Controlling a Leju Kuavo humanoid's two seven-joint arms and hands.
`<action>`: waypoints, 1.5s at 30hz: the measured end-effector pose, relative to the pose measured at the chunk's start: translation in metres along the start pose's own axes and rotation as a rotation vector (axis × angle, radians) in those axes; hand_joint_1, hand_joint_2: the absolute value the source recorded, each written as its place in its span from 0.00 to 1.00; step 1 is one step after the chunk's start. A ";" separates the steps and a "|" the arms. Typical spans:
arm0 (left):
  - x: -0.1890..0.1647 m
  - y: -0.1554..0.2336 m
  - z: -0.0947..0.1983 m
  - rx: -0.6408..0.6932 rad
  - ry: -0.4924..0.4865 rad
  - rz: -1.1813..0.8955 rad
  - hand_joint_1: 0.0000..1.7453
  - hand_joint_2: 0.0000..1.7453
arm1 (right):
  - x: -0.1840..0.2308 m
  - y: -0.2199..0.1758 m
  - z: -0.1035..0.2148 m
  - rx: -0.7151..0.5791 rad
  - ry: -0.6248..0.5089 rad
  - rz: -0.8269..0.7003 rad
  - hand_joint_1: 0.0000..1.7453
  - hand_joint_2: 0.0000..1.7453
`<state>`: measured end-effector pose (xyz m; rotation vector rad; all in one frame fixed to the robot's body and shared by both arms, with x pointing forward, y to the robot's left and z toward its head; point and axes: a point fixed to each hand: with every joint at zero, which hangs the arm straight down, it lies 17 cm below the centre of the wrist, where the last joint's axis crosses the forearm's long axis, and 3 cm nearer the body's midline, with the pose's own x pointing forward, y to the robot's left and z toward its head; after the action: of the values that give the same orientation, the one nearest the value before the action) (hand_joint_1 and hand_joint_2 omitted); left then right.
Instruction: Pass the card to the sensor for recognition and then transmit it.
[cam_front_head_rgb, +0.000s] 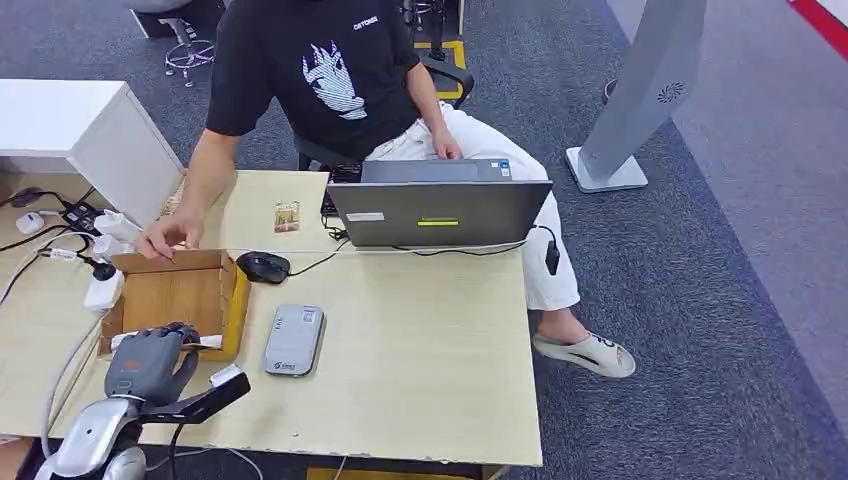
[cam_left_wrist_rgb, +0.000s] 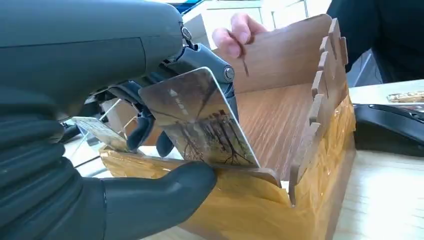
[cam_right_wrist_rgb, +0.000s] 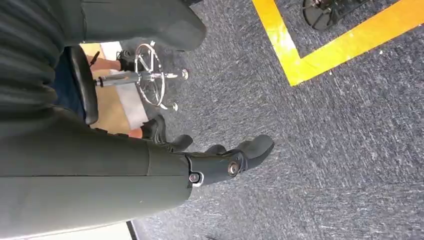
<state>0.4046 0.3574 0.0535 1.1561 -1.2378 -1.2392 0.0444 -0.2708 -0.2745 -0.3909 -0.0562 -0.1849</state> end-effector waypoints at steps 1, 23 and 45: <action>0.000 0.000 0.000 0.000 0.000 0.000 0.81 1.00 | 0.000 0.000 0.000 0.000 0.000 0.000 0.00 1.00; 0.001 0.002 -0.001 0.010 -0.001 -0.001 0.00 1.00 | 0.000 -0.001 0.000 -0.001 -0.002 0.002 0.00 1.00; 0.016 0.017 -0.004 0.052 -0.044 0.017 0.00 1.00 | 0.001 -0.001 0.000 -0.002 -0.003 0.001 0.00 1.00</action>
<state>0.4086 0.3415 0.0710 1.1582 -1.3170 -1.2322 0.0447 -0.2719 -0.2745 -0.3928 -0.0586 -0.1835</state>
